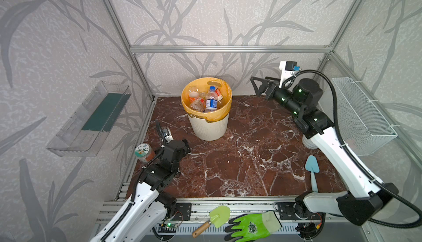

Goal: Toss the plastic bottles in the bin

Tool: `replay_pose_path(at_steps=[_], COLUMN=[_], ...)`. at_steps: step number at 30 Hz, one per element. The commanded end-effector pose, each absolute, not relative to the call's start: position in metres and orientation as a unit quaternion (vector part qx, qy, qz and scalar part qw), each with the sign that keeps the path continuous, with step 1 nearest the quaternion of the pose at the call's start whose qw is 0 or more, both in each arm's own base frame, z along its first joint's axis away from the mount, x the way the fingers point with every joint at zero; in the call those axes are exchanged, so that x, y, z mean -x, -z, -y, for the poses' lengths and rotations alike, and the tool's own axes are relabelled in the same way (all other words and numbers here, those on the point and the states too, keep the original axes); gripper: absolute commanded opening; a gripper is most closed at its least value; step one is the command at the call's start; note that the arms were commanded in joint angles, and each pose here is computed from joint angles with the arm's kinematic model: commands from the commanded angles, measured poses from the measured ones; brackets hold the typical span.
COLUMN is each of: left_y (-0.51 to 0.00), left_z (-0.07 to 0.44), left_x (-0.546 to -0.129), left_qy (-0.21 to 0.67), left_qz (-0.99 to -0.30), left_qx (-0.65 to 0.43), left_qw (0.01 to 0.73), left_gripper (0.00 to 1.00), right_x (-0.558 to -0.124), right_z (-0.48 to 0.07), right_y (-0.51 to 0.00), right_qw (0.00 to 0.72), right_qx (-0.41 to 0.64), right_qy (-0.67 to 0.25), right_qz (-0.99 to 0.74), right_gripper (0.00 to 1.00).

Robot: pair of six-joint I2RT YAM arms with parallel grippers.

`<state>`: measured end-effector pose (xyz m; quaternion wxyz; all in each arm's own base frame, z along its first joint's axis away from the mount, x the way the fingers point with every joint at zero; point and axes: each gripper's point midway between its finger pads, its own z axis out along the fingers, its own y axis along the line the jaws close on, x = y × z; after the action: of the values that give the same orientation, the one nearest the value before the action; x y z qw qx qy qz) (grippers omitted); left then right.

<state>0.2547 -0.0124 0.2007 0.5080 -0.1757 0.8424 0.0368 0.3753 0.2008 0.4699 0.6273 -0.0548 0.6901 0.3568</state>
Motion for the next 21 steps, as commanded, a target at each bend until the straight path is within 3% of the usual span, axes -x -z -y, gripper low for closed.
replay_pose_path(at_steps=[1,10,15,21], left_y=[-0.204,-0.193,-0.192,-0.179], left_z=[0.0,-0.024,-0.036,-0.046], left_x=[-0.255,-0.255,-0.259,-0.27], left_qy=[-0.063,-0.138,-0.203,-0.262], left_qz=[-0.828,-0.805,-0.798,-0.789], left_qx=[0.205,0.252,0.242,0.241], left_qw=[0.518,0.519,0.513,0.5], left_gripper=[0.99,0.99,0.99,0.99], right_x=[-0.386,-0.352,-0.328,-0.334], right_z=[-0.169,-0.073,-0.036,-0.017], right_y=[-0.405,-0.208,-0.167,-0.132], right_qw=[0.63,0.617,0.637,0.608], right_qx=[0.028,0.013,0.048,0.027], right_qy=[-0.283,-0.064,0.051,0.079], right_qz=[-0.723,-0.784,-0.768,-0.789], right_gripper=[0.99,0.99,0.99,0.99])
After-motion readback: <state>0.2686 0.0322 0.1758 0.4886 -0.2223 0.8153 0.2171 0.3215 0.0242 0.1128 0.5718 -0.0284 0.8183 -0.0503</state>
